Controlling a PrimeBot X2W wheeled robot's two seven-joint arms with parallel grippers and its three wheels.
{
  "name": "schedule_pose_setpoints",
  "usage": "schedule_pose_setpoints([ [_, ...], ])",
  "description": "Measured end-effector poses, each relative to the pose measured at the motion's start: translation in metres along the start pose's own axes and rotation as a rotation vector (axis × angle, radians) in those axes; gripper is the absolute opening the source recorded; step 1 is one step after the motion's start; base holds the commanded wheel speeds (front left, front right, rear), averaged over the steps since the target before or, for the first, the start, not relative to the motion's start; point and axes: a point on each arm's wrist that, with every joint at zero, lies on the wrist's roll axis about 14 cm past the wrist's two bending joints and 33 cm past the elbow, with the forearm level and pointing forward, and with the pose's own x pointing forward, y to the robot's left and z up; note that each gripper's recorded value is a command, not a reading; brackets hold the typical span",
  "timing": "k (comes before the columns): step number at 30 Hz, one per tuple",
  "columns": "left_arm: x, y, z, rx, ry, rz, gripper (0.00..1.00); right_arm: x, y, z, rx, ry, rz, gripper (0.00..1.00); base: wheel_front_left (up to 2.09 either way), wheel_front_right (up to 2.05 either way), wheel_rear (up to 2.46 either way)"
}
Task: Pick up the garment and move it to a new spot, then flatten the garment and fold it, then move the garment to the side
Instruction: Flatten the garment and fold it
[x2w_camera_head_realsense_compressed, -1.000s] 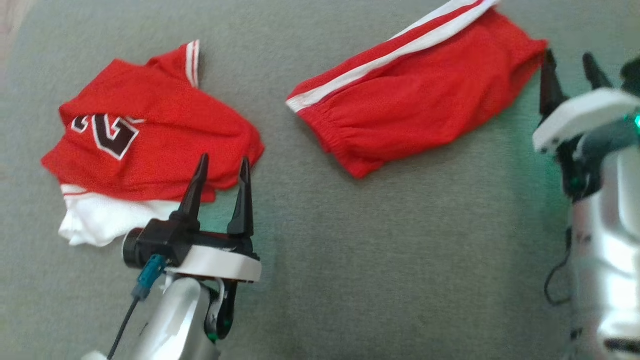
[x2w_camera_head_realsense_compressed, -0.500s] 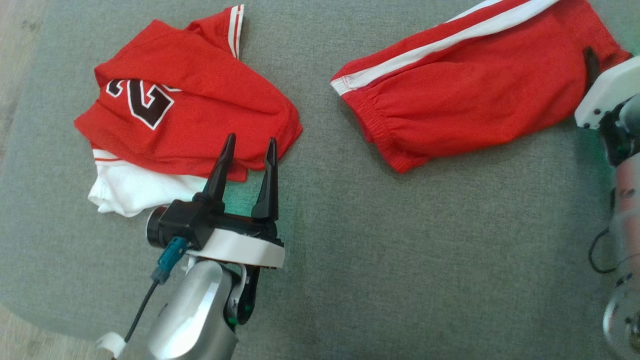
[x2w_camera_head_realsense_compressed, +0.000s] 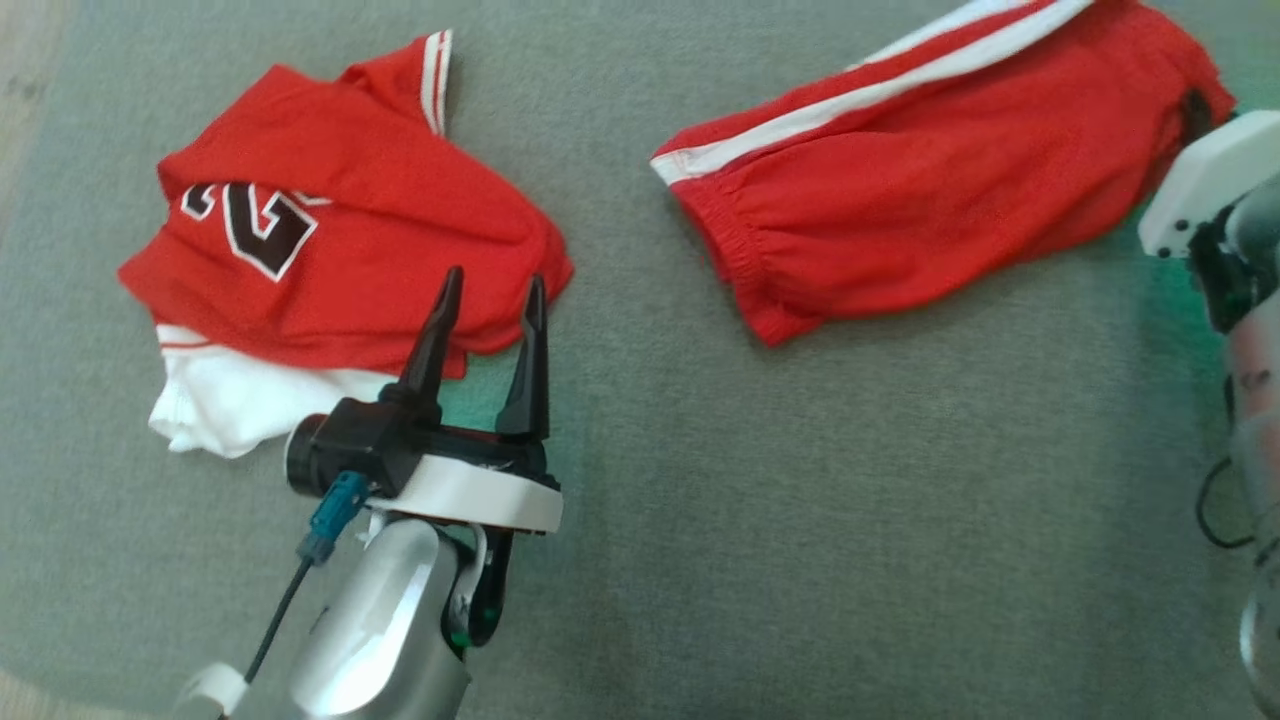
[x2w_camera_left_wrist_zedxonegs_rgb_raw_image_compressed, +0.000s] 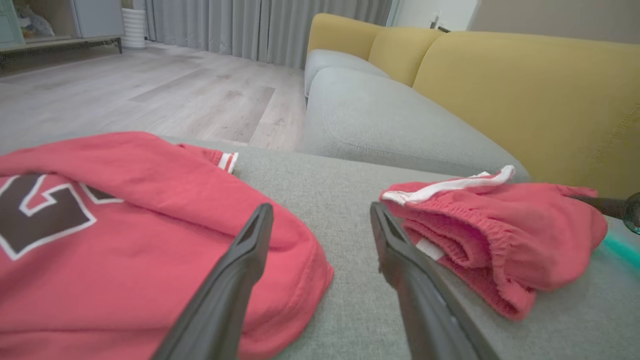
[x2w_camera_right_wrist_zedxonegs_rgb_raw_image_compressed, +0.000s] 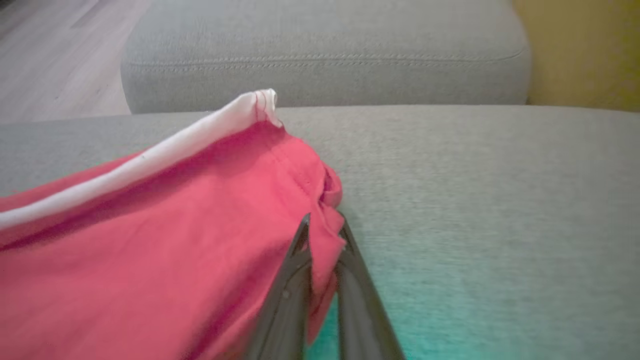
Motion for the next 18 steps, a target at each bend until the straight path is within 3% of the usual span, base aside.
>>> schedule_pose_setpoints([
  [4, 0.001, -0.008, 0.007, 0.001, -0.021, -0.021, 1.0, -0.02, -0.023, 0.01, 0.051, -0.07, -0.037, 0.0, 0.0, 0.0, 0.0],
  [11, -0.006, -0.031, 0.013, 0.0, -0.038, -0.085, 1.0, -0.077, -0.083, -0.032, 0.159, -0.073, -0.152, 0.0, 0.0, 0.0, 0.0],
  [18, -0.011, -0.051, 0.018, 0.01, -0.053, -0.142, 1.0, -0.118, -0.113, -0.039, 0.263, -0.144, -0.214, 0.0, 0.0, 0.0, 0.0],
])
